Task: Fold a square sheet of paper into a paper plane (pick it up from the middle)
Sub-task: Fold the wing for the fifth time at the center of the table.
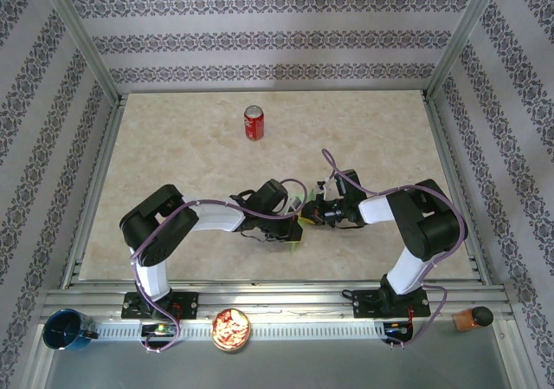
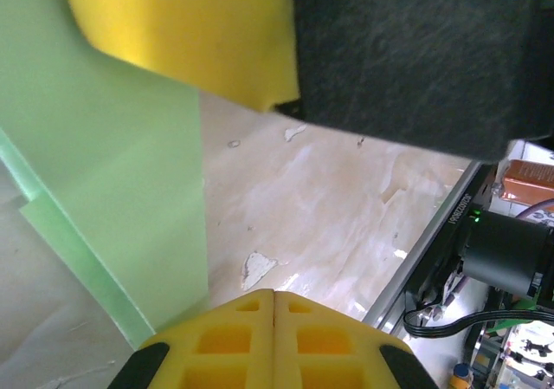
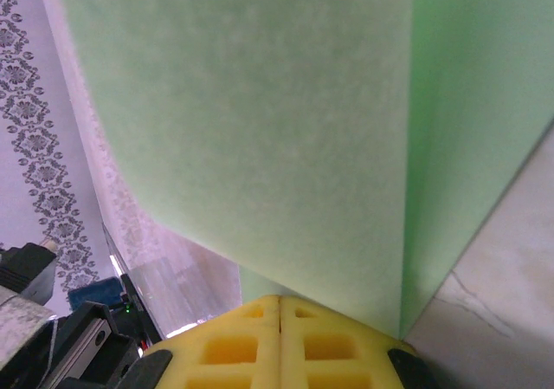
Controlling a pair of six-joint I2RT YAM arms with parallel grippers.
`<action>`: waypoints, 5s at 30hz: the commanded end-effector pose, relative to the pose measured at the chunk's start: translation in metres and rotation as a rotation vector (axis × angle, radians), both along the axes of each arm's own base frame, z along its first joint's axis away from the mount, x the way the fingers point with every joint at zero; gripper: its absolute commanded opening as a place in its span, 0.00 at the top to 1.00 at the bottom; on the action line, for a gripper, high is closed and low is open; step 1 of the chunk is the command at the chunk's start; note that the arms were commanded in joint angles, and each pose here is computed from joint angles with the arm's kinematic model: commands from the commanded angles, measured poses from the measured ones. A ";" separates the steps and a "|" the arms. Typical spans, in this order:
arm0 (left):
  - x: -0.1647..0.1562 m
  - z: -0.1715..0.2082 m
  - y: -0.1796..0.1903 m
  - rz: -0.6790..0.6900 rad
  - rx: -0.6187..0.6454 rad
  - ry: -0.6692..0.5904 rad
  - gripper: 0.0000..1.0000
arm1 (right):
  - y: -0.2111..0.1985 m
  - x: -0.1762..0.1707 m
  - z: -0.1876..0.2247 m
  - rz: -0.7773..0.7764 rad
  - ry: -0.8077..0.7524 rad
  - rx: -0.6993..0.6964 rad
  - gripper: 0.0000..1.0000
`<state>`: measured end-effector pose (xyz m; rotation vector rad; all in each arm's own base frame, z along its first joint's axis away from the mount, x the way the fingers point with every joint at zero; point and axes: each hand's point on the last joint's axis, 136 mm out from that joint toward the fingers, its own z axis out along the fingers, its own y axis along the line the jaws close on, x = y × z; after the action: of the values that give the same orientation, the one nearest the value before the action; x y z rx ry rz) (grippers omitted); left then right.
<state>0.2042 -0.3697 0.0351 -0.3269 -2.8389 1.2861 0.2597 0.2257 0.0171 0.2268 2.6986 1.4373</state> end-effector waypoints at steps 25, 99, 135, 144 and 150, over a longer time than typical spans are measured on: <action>-0.061 -0.036 0.028 -0.057 0.100 0.094 0.96 | -0.022 -0.011 -0.039 -0.067 0.082 -0.174 0.97; -0.042 -0.069 0.080 -0.106 0.286 0.000 1.00 | -0.009 -0.026 0.047 0.006 -0.199 -0.145 0.97; -0.054 -0.076 0.088 -0.097 0.291 0.045 1.00 | -0.029 0.006 -0.013 -0.087 -0.083 -0.236 0.96; -0.057 -0.078 0.093 -0.086 0.296 0.048 1.00 | -0.057 0.021 -0.016 -0.211 -0.040 -0.257 0.95; -0.055 -0.077 0.091 -0.082 0.292 0.041 1.00 | -0.072 0.032 -0.010 -0.266 -0.042 -0.272 0.95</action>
<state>0.1955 -0.3343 0.0158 -0.5553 -2.9462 1.2470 0.2873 0.1728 0.0150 0.4220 2.6601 1.0943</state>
